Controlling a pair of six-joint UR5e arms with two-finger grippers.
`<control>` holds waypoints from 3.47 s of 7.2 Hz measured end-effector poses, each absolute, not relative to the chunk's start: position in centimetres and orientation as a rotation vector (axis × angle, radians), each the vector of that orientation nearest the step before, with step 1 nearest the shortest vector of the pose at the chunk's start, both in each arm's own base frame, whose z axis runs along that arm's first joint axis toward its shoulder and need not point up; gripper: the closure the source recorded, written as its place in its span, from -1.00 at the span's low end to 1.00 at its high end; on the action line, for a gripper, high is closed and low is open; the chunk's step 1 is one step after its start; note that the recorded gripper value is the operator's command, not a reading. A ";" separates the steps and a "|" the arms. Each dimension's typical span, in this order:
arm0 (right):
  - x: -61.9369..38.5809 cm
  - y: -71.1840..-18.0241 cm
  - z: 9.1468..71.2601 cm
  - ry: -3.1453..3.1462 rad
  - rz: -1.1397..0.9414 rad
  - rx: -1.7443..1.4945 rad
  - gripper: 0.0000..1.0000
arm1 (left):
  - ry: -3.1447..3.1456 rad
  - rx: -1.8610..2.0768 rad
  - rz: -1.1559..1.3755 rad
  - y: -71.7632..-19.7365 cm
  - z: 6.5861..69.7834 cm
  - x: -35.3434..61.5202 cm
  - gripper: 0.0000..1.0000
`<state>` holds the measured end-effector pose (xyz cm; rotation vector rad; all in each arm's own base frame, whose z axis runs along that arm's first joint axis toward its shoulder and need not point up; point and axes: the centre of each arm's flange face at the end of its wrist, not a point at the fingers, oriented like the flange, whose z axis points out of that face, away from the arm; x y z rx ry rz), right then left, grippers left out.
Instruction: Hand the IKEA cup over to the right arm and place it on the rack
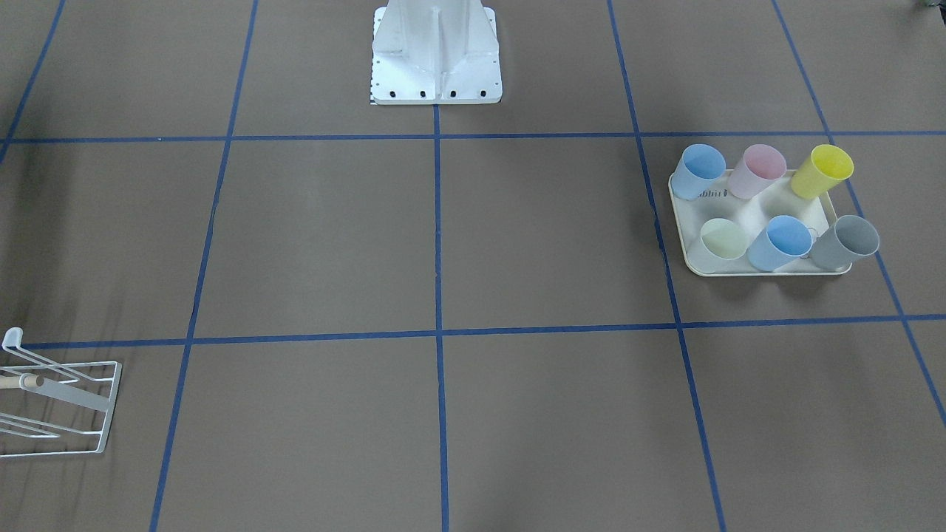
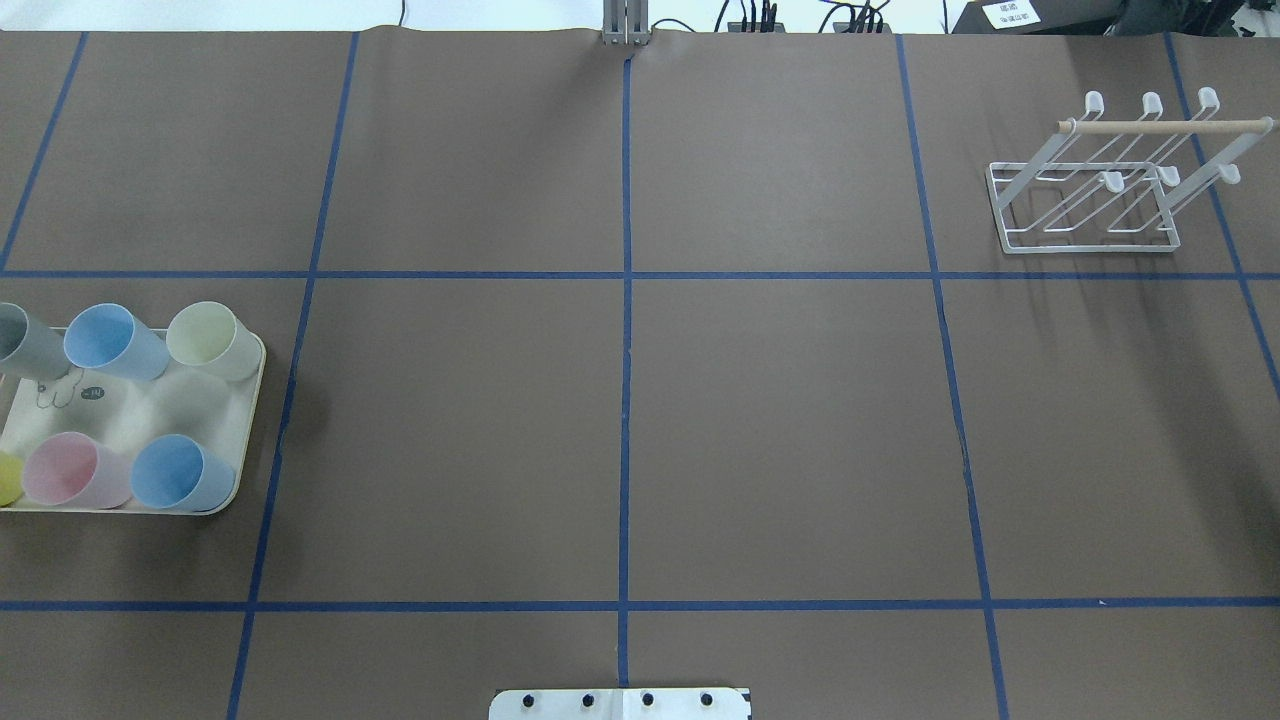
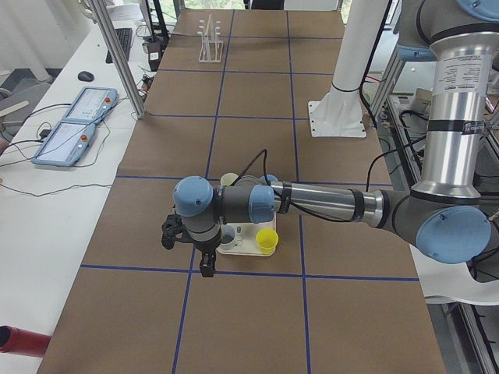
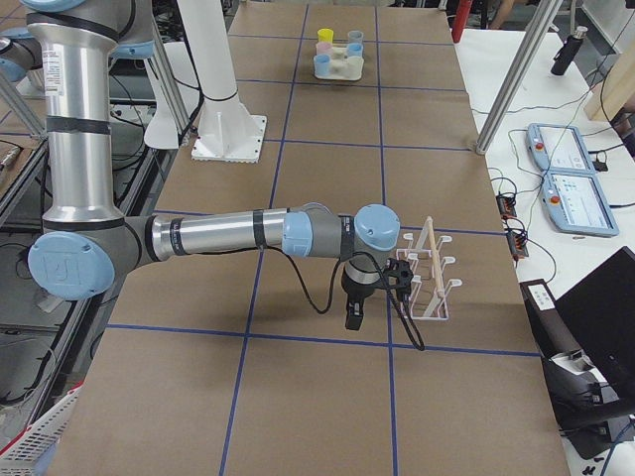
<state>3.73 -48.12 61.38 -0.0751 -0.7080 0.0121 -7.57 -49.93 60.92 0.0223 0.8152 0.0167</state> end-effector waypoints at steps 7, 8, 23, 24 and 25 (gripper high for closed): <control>3.3 -48.1 61.7 -0.766 0.024 -0.096 -0.99 | 0.822 0.039 0.012 -48.4 59.1 -5.6 -1.00; 2.9 -47.9 61.7 -0.815 0.029 -0.105 -0.99 | 0.829 0.014 0.033 -48.5 58.6 -2.6 -1.00; 0.5 -48.1 61.7 -0.872 -0.045 -0.046 -0.99 | 0.823 -0.143 0.159 -51.4 67.1 10.3 1.00; 0.5 -48.2 61.6 -0.873 -0.046 -0.045 -0.99 | 0.826 -0.132 0.163 -51.6 66.4 10.3 1.00; 0.5 -48.3 61.3 -0.874 -0.049 -0.040 -0.99 | 0.830 -0.109 0.159 -51.8 64.7 9.7 1.00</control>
